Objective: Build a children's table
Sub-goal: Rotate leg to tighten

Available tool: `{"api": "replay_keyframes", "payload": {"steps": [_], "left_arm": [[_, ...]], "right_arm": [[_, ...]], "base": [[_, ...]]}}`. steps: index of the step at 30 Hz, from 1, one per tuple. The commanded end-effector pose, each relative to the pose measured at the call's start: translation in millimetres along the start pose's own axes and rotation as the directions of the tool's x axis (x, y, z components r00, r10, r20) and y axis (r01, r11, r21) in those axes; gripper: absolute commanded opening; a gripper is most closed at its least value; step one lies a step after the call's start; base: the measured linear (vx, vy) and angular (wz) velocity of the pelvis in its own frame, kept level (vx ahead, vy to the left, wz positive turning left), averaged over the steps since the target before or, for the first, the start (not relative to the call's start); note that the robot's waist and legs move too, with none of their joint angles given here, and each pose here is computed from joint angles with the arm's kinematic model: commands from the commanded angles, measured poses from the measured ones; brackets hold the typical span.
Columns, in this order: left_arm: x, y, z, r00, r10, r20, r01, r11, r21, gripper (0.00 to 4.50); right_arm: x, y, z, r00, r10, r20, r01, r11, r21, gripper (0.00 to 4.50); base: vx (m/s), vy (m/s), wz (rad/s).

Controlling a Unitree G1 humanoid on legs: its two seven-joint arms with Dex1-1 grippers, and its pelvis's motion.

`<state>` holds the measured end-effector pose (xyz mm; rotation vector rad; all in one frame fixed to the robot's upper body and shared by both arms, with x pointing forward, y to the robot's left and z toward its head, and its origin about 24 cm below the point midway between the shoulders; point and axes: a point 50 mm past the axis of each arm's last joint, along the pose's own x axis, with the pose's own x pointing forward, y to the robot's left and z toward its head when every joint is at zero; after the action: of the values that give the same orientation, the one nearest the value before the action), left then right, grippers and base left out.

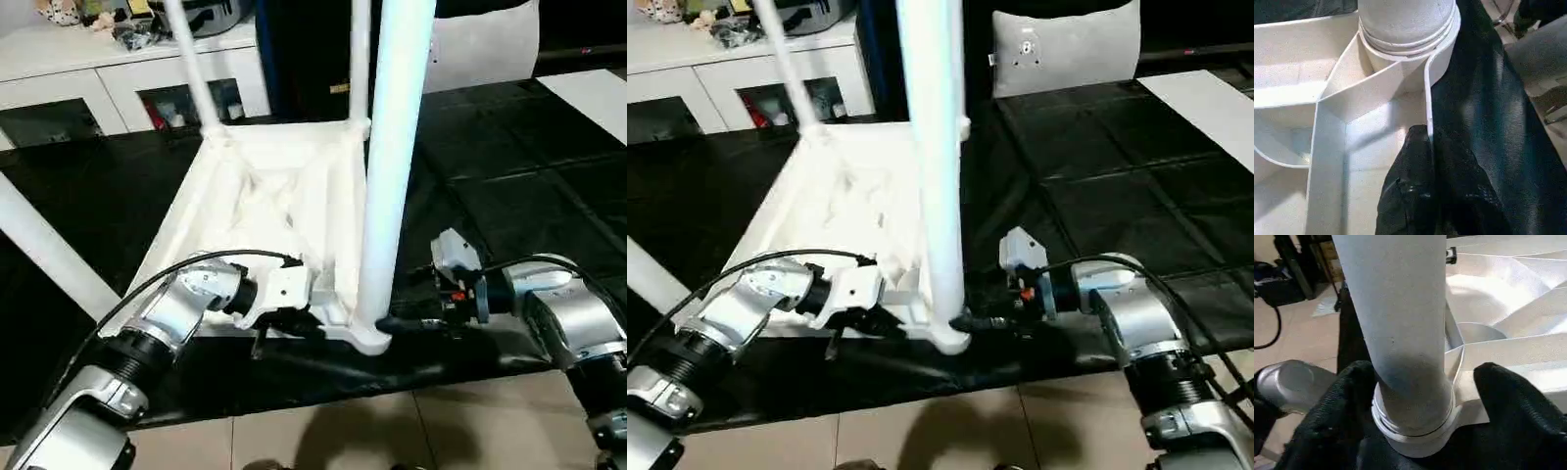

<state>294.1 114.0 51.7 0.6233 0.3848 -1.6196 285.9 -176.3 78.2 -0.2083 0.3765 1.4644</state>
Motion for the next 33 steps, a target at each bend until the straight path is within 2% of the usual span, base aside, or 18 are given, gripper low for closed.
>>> {"api": "replay_keyframes", "payload": {"steps": [1, 10, 13, 19, 22, 26, 28, 29, 30, 31, 32, 33], "left_arm": [[5.4, -6.1, 1.2, 0.997, -0.074, -0.023, 0.074, 0.997, 0.037, 0.00], [7.8, -6.9, 2.0, 0.996, -0.087, -0.015, 0.088, 0.995, 0.040, 0.00], [7.9, -7.0, 2.1, 0.996, -0.089, -0.015, 0.090, 0.995, 0.040, 0.00], [7.8, -6.6, 1.4, 0.997, -0.071, -0.010, 0.072, 0.997, 0.023, 0.00], [8.8, -6.4, 3.3, 0.998, -0.047, 0.048, 0.049, 0.998, -0.026, 0.00], [13.0, 4.3, 12.5, 0.992, 0.076, 0.100, -0.067, 0.994, -0.087, 0.00], [17.9, 13.2, 15.9, 0.982, 0.166, 0.092, -0.154, 0.979, -0.130, 0.00], [22.7, 19.5, 17.4, 0.971, 0.229, 0.072, -0.214, 0.962, -0.171, 0.00], [23.0, 19.9, 17.5, 0.970, 0.233, 0.070, -0.218, 0.960, -0.174, 0.00], [26.6, 28.4, 19.8, 0.946, 0.320, 0.052, -0.302, 0.928, -0.218, 0.00], [26.6, 28.4, 19.8, 0.946, 0.320, 0.052, -0.302, 0.928, -0.218, 0.00], [29.6, 41.0, 23.5, 0.898, 0.439, 0.023, -0.416, 0.867, -0.275, 0.00]], "right_arm": [[1.3, -0.5, 5.5, 1.000, 0.024, 0.015, -0.024, 1.000, -0.009, 3.29], [14.2, 0.4, 8.0, 0.997, 0.027, 0.078, -0.026, 1.000, -0.007, 2.64], [17.9, 1.7, 7.6, 0.996, 0.040, 0.085, -0.041, 0.999, 0.005, 2.27], [23.5, 5.8, 6.3, 0.993, 0.048, 0.111, -0.052, 0.998, 0.032, 1.96], [29.1, 3.4, 9.0, 0.987, -0.051, 0.151, 0.040, 0.996, 0.081, 1.93], [42.2, 0.7, 9.7, 0.971, -0.184, 0.153, 0.164, 0.978, 0.129, 1.93], [52.5, -7.4, 8.9, 0.939, -0.318, 0.128, 0.293, 0.938, 0.184, 1.93], [61.0, -15.4, 8.8, 0.896, -0.434, 0.093, 0.405, 0.885, 0.228, 1.93], [61.6, -15.9, 8.8, 0.893, -0.441, 0.091, 0.412, 0.881, 0.231, 1.93], [67.7, -24.2, 9.7, 0.836, -0.546, 0.061, 0.512, 0.814, 0.274, 1.93], [67.7, -24.2, 9.7, 0.836, -0.546, 0.061, 0.512, 0.814, 0.274, 1.93], [74.5, -35.5, 10.7, 0.745, -0.666, 0.025, 0.626, 0.712, 0.318, 1.93]], "base": [[0.000, 0.000, 0.00], [0.000, 0.000, 0.00], [0.000, 0.000, 0.00], [0.000, 0.000, 0.00], [0.000, 0.000, 0.00], [0.000, 0.000, 0.00], [0.000, 0.000, 0.00], [0.000, 0.000, 0.00], [0.000, 0.000, 0.00], [0.000, 0.000, 0.00], [0.000, 0.000, 0.00], [0.000, 0.000, 0.00]]}}
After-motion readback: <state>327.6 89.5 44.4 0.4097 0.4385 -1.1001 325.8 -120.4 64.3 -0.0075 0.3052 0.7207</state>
